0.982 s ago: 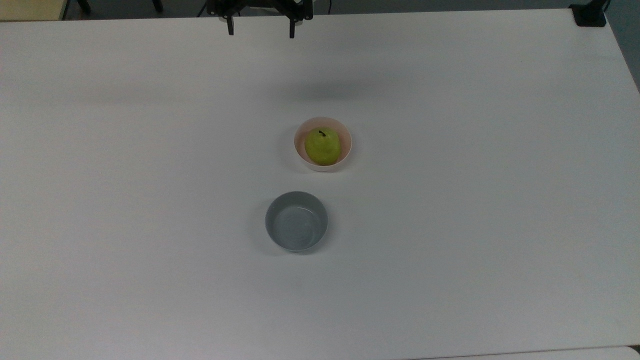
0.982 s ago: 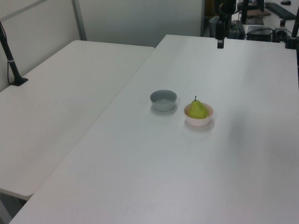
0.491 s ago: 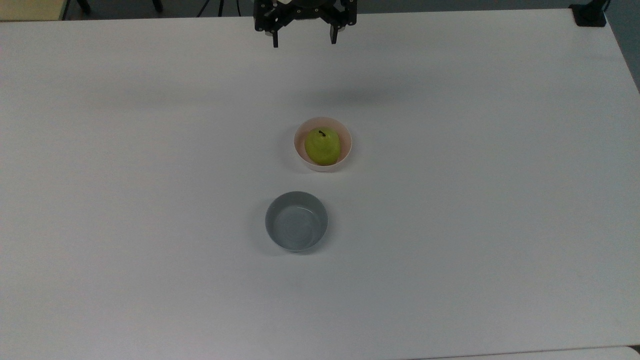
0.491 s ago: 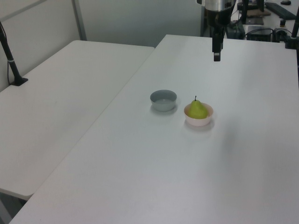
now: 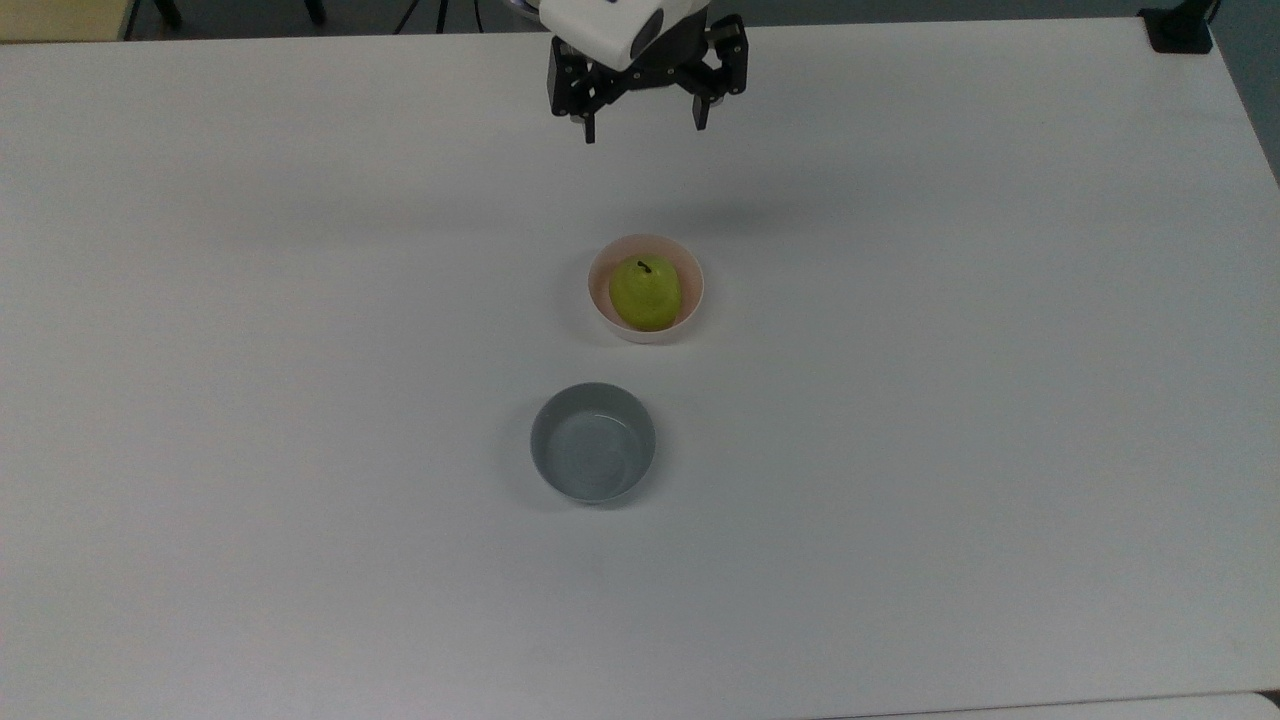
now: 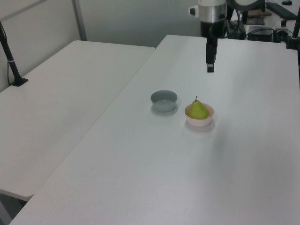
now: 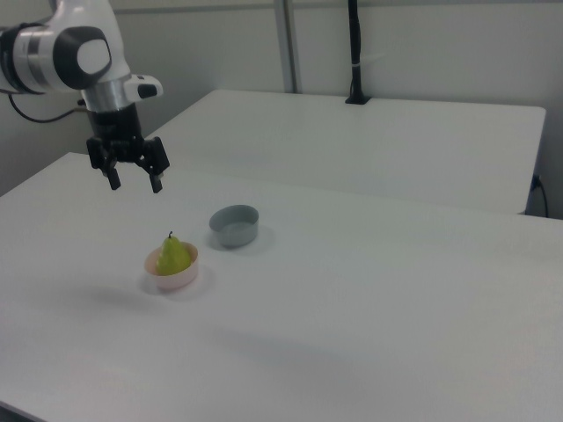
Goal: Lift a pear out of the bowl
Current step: 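Lower the open gripper over the green pear in the pink bowl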
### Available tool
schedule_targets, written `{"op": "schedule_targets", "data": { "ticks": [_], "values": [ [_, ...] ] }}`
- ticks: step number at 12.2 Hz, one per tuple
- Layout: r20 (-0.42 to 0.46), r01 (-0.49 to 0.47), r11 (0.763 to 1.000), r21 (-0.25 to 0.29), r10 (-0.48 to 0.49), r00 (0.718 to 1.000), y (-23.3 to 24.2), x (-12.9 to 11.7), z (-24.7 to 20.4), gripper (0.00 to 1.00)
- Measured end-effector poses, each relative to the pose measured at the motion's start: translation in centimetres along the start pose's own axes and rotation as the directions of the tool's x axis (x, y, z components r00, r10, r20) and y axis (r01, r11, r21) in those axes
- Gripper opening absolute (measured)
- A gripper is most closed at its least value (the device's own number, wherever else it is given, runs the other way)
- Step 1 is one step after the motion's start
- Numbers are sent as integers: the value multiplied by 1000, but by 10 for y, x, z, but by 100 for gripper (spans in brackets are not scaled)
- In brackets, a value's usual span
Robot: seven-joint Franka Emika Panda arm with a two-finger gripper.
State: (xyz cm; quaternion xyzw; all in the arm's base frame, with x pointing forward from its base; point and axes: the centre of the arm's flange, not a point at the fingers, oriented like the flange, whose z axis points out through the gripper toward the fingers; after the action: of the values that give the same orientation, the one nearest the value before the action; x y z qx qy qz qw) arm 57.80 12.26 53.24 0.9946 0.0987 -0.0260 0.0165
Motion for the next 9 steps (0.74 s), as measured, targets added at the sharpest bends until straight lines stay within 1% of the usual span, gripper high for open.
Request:
{"op": "schedule_targets", "data": {
  "ticks": [6, 9],
  "values": [
    [34, 21, 1000, 13, -21, 999, -11, 28, 72, 100],
    [48, 33, 999, 9, -33, 998, -14, 42, 112, 100]
  ]
}}
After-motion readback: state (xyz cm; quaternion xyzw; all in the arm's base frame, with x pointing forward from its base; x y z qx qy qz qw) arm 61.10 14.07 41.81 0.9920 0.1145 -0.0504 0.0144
